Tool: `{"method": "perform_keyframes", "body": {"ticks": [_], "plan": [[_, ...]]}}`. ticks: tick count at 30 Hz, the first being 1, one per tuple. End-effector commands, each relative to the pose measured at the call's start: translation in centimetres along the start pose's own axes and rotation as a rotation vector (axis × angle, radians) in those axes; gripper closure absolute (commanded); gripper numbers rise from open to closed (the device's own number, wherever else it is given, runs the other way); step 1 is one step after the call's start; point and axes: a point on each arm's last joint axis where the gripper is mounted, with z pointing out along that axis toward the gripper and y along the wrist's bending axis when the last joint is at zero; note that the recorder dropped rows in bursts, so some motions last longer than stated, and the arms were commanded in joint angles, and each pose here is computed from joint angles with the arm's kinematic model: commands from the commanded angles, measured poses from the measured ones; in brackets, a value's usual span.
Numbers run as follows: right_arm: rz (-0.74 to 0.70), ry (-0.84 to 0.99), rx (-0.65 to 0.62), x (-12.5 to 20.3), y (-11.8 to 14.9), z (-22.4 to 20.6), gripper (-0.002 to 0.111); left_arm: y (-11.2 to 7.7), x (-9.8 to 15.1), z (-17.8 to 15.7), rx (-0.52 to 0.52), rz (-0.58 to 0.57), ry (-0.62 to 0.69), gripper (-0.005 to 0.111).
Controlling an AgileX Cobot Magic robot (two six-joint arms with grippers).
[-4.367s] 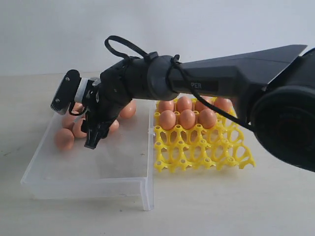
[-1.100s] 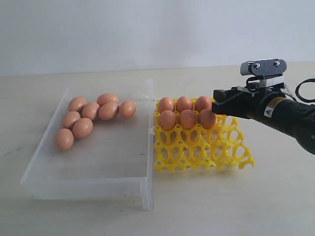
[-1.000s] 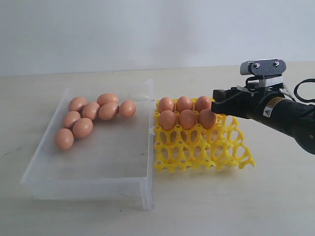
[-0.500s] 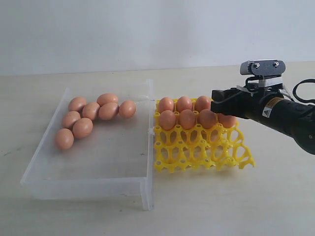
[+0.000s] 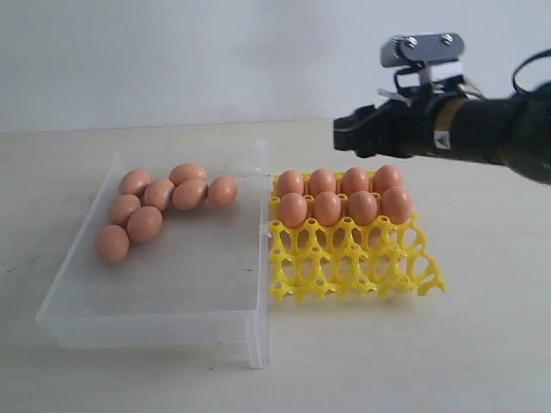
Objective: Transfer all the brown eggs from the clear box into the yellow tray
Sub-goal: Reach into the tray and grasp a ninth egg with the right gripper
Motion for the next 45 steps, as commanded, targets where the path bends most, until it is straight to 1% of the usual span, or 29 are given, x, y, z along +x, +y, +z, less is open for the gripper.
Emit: {"method": "perform_keyframes", "body": {"ticks": [1, 3, 4, 5, 8, 11, 13, 15, 16, 18, 20, 22, 23, 24, 26, 29, 32, 35, 38, 42, 45], "plan": [[0.025, -0.001, -0.12, -4.3, 5.7, 0.9, 0.056, 0.0, -0.2, -0.1, 0.006, -0.002, -0.015, 0.107], [0.176, -0.012, -0.191, -5.9, 8.3, 1.7, 0.057, 0.0, -0.2, -0.1, 0.006, -0.002, -0.015, 0.107], [0.158, -0.022, -0.238, -6.6, 9.6, 2.2, 0.057, 0.0, -0.2, -0.1, 0.006, -0.002, -0.015, 0.107], [0.108, -0.03, -0.269, -7.0, 10.8, 2.7, 0.057, 0.0, -0.2, -0.1, 0.006, -0.002, -0.015, 0.107], [0.072, -0.052, -0.332, -7.9, 13.0, 3.9, 0.057, 0.0, -0.2, -0.1, 0.006, -0.002, -0.015, 0.107], [0.04, -0.061, -0.378, -7.8, 15.1, 5.2, 0.057, 0.0, -0.2, -0.1, 0.006, -0.002, -0.015, 0.107], [-0.02, -0.106, -0.385, -7.6, 16.4, 5.9, 0.057, 0.0, -0.2, -0.1, 0.006, -0.002, -0.015, 0.107], [-0.077, -0.131, -0.316, -7.3, 17.5, 6.3, 0.057, 0.0, -0.2, -0.1, 0.006, -0.002, -0.015, 0.107], [-0.103, -0.112, -0.272, -7.0, 17.9, 6.5, 0.057, 0.0, -0.2, -0.1, 0.006, -0.002, -0.015, 0.107], [-0.232, 0.035, -0.164, -5.8, 18.8, 7.2, 0.057, 0.0, -0.2, -0.1, 0.006, -0.002, -0.015, 0.107], [-0.301, 0.246, -0.116, -4.7, 19.4, 8.0, 0.057, 0.0, -0.2, -0.1, 0.006, -0.002, -0.015, 0.107], [-0.232, 0.409, -0.092, -3.6, 19.8, 9.3, 0.057, 0.0, -0.2, -0.1, 0.006, -0.002, -0.015, 0.107], [-0.127, 0.522, -0.065, -3.1, 20.4, 10.5, 0.057, 0.0, -0.2, -0.1, 0.006, -0.002, -0.015, 0.107], [-0.08, 0.551, -0.053, -2.9, 20.5, 11.0, 0.057, 0.0, -0.2, -0.1, 0.006, -0.002, -0.015, 0.107], [0.084, 0.613, -0.062, -2.3, 20.9, 12.8, 0.057, 0.0, -0.2, -0.1, 0.006, -0.002, -0.015, 0.107], [0.277, 0.677, -0.086, -0.5, 21.3, 15.5, 0.055, 0.0, -0.2, -0.1, 0.006, -0.002, -0.015, 0.107], [0.343, 0.676, -0.07, 0.2, 21.5, 16.7, 0.053, 0.0, -0.2, -0.1, 0.006, -0.002, -0.015, 0.107], [0.361, 0.656, -0.029, 0.9, 21.2, 18.0, 0.053, 0.0, -0.2, -0.1, 0.006, -0.002, -0.015, 0.107], [0.387, 0.613, -0.011, 0.8, 21.1, 18.8, 0.053, 0.0, -0.2, -0.1, 0.006, -0.002, -0.015, 0.107], [0.416, 0.591, 0.026, 1.9, 20.8, 20.0, 0.053, 0.0, -0.2, -0.1, 0.006, -0.002, -0.015, 0.107], [0.429, 0.584, 0.021, 2.5, 20.8, 20.6, 0.053, 0.0, -0.2, -0.1, 0.006, -0.002, -0.015, 0.107]]}}
